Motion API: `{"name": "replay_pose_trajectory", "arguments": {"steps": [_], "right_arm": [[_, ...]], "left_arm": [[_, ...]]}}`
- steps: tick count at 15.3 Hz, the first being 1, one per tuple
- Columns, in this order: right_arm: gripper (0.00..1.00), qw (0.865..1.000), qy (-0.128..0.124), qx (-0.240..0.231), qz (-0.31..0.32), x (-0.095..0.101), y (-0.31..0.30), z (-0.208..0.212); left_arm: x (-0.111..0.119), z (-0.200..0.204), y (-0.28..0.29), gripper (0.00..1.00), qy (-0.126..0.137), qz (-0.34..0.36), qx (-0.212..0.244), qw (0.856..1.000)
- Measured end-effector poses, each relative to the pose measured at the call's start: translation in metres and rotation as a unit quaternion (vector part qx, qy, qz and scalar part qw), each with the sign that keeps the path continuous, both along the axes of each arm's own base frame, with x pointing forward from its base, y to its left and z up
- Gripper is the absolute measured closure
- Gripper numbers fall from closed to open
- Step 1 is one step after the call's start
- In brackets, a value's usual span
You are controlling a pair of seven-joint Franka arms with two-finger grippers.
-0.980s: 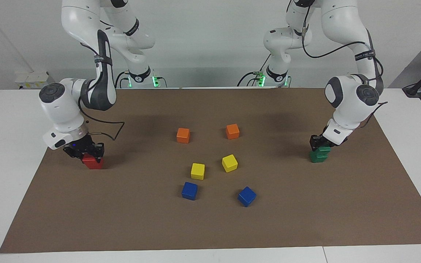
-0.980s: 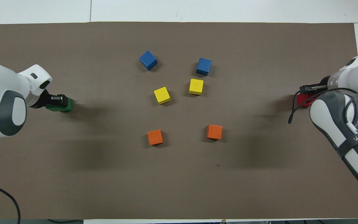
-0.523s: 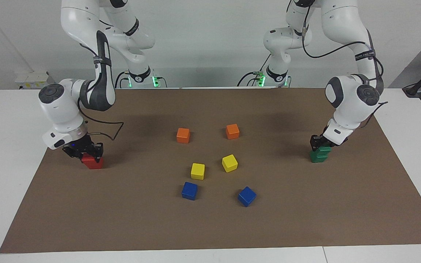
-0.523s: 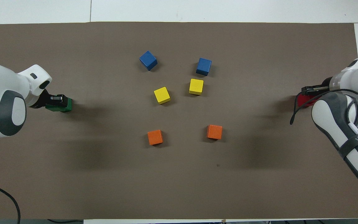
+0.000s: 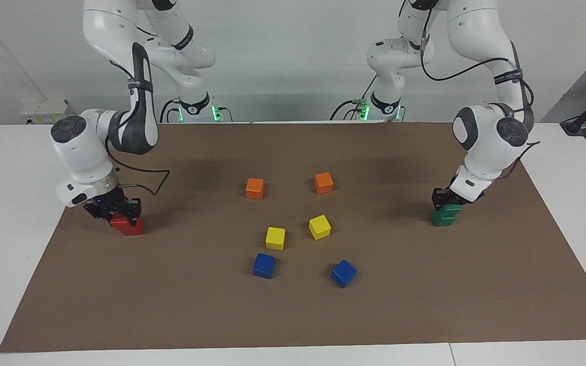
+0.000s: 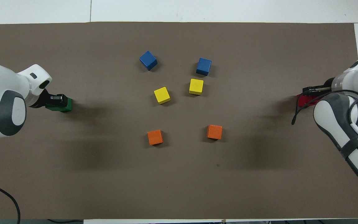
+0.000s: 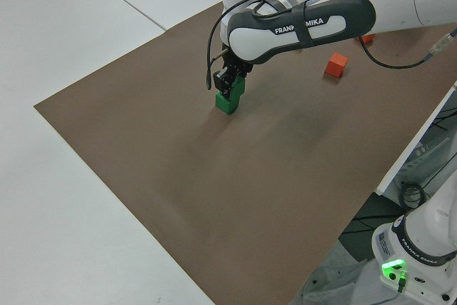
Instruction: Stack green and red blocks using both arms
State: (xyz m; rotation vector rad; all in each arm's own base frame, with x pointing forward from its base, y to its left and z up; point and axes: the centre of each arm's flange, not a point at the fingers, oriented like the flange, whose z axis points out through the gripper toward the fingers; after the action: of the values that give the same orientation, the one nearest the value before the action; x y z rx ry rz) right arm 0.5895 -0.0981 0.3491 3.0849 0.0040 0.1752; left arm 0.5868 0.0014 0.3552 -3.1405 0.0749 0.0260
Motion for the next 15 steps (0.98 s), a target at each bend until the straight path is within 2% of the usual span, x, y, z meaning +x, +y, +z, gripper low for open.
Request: {"name": "replay_pose_trajectory", "arguments": {"steps": [1, 2, 3, 5, 7, 9, 11, 13, 15], "right_arm": [[0.22, 1.0, 0.012, 0.002, 0.0, -0.001, 0.0, 0.001], [0.08, 1.0, 0.026, 0.004, -0.001, -0.002, 0.0, 0.007], [0.0, 0.999, 0.04, 0.006, 0.0, -0.001, 0.0, 0.02], [0.0, 0.998, 0.066, 0.01, 0.001, 0.004, 0.002, 0.062], [0.0, 0.997, 0.08, 0.011, 0.01, 0.007, 0.012, 0.117], [0.0, 0.996, 0.076, 0.007, 0.035, 0.004, 0.039, 0.168], [0.0, 0.996, 0.071, 0.002, 0.06, -0.008, 0.069, 0.2], [0.0, 0.994, 0.075, 0.003, 0.074, -0.023, 0.086, 0.221], [0.0, 0.993, 0.082, 0.004, 0.079, -0.033, 0.092, 0.232]], "left_arm": [[0.0, 0.0, 0.0, 0.43, 0.0, 0.0, 0.0, 1.0], [0.0, 0.0, 0.0, 0.34, 0.0, 0.0, 0.0, 1.0], [0.0, 0.0, 0.0, 0.23, -0.001, -0.001, 0.0, 1.0], [0.0, 0.0, 0.0, 0.01, -0.001, -0.001, 0.0, 1.0], [0.0, 0.0, 0.0, 0.0, -0.001, -0.001, 0.0, 1.0], [0.0, 0.002, -0.001, 0.0, 0.002, -0.002, 0.0, 1.0], [0.002, 0.015, -0.001, 0.0, 0.013, -0.002, 0.0, 1.0], [0.005, 0.046, 0.0, 0.0, 0.029, 0.0, 0.002, 1.0], [0.002, 0.092, 0.001, 0.0, 0.032, 0.0, 0.003, 0.999]]}}
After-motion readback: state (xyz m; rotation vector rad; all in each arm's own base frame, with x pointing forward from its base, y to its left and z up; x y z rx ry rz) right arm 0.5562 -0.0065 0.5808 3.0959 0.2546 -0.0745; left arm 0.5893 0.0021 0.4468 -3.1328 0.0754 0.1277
